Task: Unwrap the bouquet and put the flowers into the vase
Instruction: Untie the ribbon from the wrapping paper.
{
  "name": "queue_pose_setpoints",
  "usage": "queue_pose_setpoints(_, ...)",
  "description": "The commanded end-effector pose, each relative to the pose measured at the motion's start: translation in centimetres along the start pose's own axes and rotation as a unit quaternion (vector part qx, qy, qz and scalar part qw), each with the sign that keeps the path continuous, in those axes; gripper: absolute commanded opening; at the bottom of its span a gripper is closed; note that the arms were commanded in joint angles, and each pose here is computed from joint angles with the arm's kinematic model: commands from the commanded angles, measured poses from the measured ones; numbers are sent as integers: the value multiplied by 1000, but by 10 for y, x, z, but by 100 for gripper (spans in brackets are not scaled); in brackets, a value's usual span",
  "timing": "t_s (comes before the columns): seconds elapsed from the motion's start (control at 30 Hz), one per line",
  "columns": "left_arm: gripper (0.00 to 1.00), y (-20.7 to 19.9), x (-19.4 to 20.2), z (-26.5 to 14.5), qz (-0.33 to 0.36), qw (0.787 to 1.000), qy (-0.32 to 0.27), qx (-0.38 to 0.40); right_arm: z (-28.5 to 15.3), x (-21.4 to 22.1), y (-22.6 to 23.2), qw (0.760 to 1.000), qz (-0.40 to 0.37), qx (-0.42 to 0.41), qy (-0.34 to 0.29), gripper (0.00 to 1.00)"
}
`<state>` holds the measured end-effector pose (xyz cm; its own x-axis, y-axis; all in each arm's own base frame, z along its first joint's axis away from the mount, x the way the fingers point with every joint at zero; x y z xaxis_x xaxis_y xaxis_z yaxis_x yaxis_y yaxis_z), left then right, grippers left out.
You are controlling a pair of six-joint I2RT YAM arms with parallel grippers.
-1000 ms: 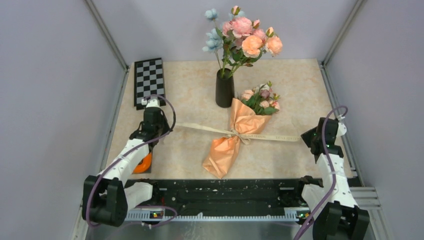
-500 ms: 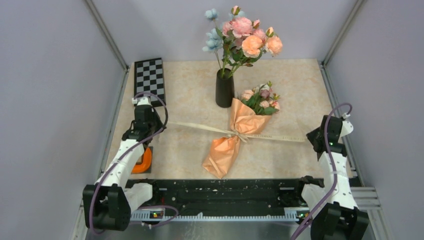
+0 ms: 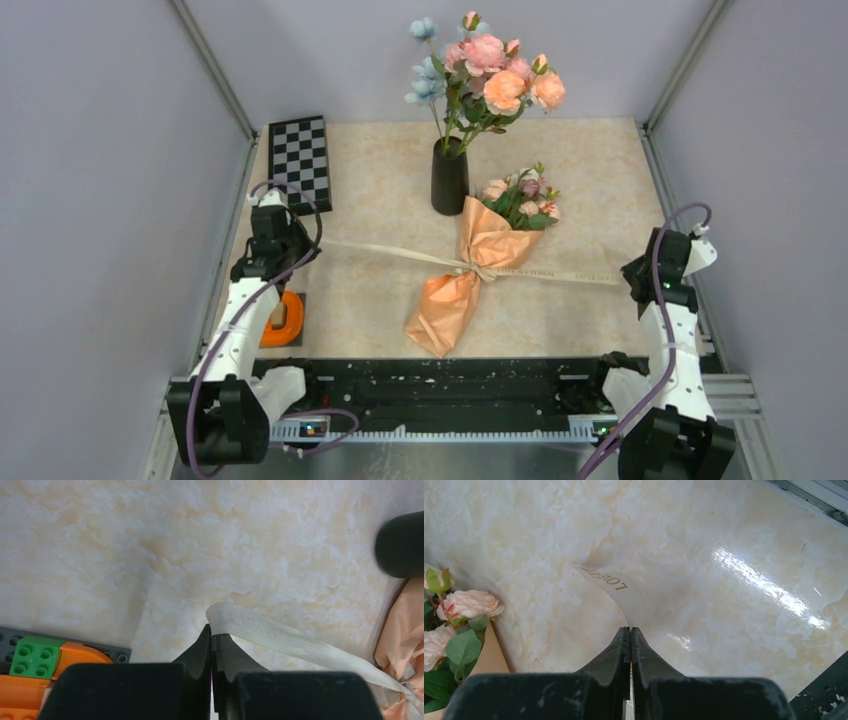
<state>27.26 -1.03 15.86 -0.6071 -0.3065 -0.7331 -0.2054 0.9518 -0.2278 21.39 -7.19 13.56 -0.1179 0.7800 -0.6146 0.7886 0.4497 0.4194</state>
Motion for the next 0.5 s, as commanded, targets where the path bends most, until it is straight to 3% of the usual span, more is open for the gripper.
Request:
queue_pose_setpoints(0.0,0,-4,-26,-17,-1,999,-28,14,-8,-24,3,999,4,7,-42,0)
queue_pose_setpoints(0.47,0,28,-50,-33,3,999,-41,-25,-6,-41,-9,997,9,32,-64,0)
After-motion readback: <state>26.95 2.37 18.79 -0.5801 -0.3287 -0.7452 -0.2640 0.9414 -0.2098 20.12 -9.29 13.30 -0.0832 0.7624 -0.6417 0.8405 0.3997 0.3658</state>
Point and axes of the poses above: each gripper's point midway between its finger pads, its own z axis out along the fingers, its own y axis along the line the jaws close on, x = y × z, the point moved 4 cm from there along -z, back along the fingers, and after that the axes turned 9 degrees about z, right-handed, at the moved point
